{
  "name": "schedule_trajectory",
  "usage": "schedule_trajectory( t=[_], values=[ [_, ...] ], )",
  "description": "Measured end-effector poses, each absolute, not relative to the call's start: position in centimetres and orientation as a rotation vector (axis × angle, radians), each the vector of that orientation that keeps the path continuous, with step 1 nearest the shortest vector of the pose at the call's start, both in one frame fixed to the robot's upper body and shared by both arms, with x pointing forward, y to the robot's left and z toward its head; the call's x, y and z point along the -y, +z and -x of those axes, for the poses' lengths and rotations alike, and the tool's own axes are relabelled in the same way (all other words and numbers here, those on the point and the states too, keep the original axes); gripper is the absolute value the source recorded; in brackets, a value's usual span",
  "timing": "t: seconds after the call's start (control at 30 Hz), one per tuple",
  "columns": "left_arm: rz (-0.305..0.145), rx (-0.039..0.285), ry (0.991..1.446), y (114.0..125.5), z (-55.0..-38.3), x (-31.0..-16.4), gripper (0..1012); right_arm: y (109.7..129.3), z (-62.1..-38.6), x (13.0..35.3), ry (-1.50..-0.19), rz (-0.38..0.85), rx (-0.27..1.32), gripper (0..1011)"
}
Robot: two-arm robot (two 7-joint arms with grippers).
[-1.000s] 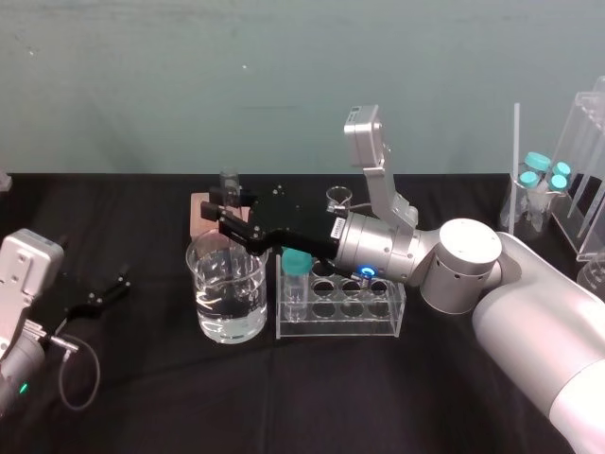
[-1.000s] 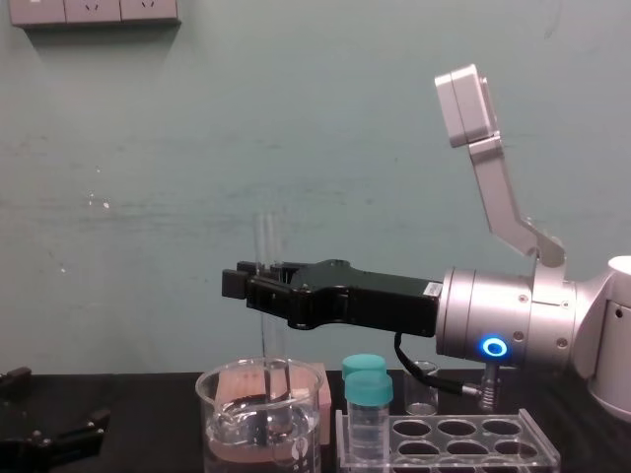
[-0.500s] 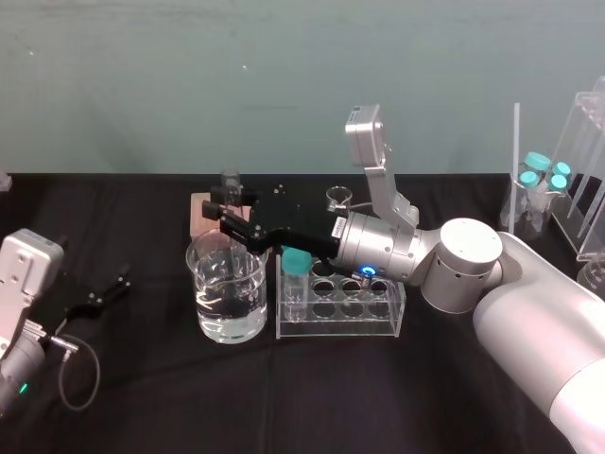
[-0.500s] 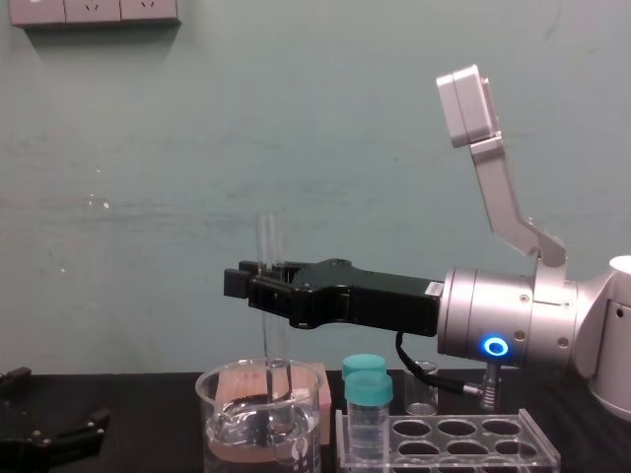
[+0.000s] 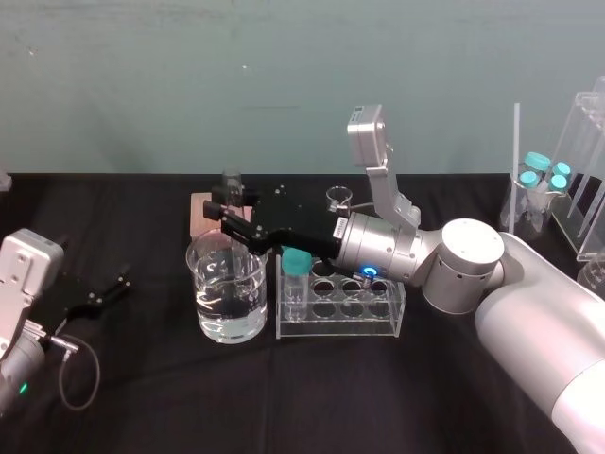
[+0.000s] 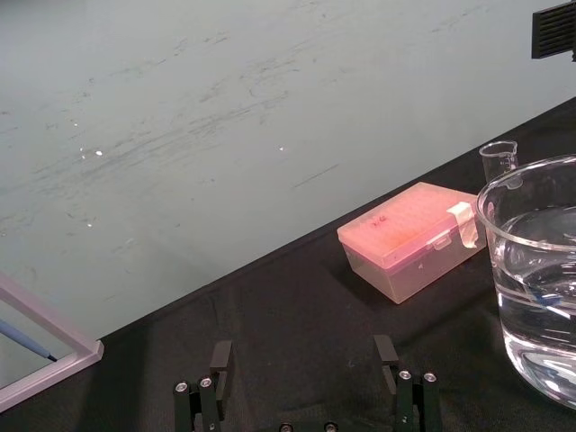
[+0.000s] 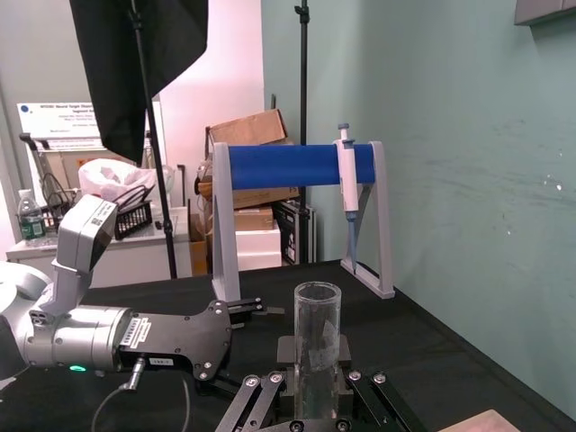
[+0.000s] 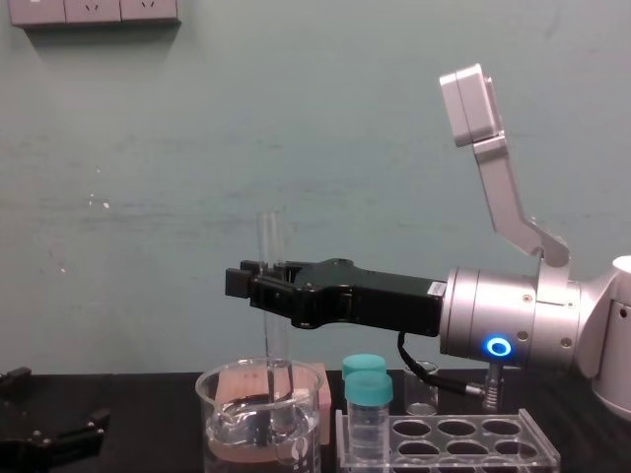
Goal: Hold the test tube with one hand and immerse one end into the beaker, then return it to the test tube rack.
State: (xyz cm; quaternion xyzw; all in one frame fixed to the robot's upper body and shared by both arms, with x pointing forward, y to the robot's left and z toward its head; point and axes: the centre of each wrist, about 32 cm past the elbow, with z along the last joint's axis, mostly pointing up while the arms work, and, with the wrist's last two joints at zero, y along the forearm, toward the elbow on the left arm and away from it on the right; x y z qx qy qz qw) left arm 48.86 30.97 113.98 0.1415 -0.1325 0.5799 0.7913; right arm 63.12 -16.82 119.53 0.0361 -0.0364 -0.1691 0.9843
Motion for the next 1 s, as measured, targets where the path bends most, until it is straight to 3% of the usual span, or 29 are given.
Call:
schedule_trajectory(
  t=[1.0],
  values=[
    [-0.305,0.285,1.248,113.98,-48.86,-30.97,1000,119.5,-63.09,16.68,-0.335,-0.074,0.069,242]
  ],
)
